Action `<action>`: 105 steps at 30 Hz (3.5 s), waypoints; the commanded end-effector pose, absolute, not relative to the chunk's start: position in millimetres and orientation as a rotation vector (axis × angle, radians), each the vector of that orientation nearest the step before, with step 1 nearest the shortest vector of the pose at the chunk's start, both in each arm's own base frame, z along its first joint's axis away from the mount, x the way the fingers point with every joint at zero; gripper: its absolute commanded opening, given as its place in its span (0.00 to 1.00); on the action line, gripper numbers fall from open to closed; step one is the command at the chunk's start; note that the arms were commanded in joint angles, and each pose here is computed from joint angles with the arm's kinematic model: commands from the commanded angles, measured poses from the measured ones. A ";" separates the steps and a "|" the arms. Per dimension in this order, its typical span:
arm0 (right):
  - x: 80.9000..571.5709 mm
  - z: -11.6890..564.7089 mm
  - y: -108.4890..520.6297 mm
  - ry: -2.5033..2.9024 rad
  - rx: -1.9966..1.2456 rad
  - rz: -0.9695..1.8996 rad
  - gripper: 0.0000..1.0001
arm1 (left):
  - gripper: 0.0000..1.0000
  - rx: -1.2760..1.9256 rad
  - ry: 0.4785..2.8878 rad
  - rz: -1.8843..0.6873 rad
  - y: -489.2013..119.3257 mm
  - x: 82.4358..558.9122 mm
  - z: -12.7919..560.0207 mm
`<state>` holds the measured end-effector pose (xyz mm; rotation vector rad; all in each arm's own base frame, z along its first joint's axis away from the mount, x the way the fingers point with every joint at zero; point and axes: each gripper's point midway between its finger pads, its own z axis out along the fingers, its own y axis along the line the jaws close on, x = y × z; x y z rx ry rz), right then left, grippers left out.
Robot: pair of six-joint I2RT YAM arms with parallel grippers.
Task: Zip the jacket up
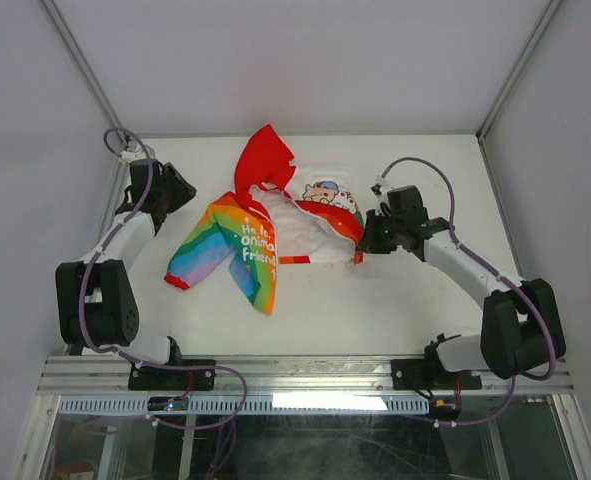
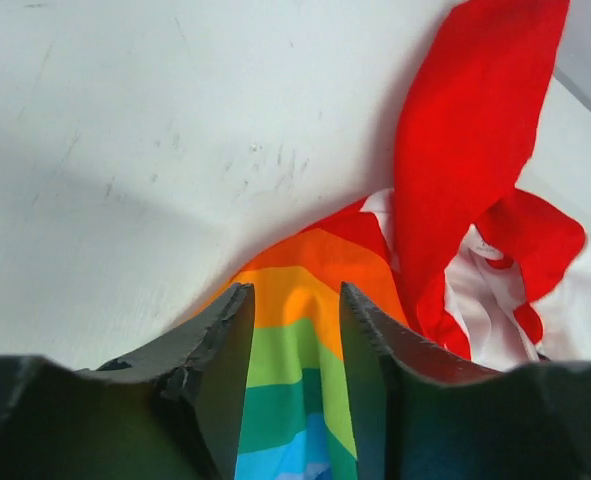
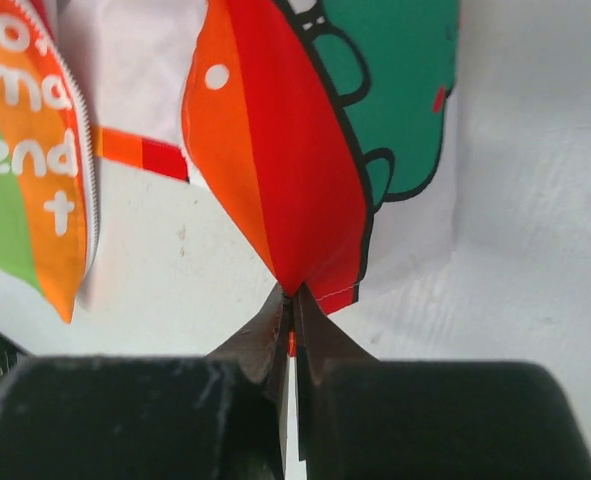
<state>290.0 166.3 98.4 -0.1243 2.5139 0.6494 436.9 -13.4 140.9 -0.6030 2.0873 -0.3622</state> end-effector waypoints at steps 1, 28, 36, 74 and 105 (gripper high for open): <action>273.4 95.3 185.4 2.534 -0.194 0.688 0.00 | 0.45 -0.493 2.000 -0.507 -52.3 427.2 183.4; 256.4 87.1 230.8 2.504 -0.280 0.779 0.00 | 0.57 0.103 2.504 -0.274 -218.0 223.4 44.5; 253.5 104.5 244.6 2.458 -0.326 0.889 0.00 | 0.00 0.184 2.360 -0.566 -261.6 248.5 107.7; 191.2 61.1 221.1 2.713 -0.417 0.229 0.38 | 0.08 0.039 2.361 -1.143 -256.2 197.3 68.2; 196.1 43.0 274.6 2.635 -0.548 0.559 0.00 | 0.52 0.025 2.202 -1.202 -255.0 195.5 126.1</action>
